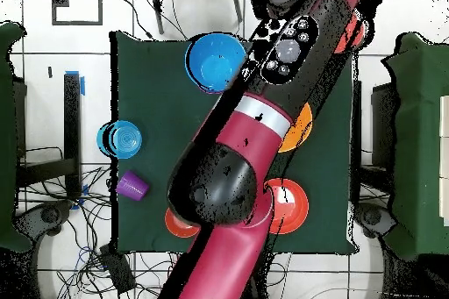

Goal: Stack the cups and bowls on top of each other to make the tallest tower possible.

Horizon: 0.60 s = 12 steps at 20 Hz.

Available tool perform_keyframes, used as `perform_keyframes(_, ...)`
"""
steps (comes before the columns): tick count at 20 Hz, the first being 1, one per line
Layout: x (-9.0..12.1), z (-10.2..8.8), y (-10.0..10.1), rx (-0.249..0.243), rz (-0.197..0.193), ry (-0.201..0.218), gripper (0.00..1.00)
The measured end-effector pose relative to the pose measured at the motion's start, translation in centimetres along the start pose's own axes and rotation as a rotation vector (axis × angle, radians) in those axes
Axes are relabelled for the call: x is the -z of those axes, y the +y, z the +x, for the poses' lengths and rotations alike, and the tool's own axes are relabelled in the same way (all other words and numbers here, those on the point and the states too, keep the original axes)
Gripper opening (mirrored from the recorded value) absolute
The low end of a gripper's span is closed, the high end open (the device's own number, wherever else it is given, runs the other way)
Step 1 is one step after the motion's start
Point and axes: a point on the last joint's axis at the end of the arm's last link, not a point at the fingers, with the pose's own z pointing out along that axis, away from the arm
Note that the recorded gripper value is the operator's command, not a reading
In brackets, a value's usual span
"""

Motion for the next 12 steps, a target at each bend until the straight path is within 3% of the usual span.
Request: perform_keyframes(12, 5.9, 1.2, -1.3, -0.034, 0.024, 0.016, 0.0)
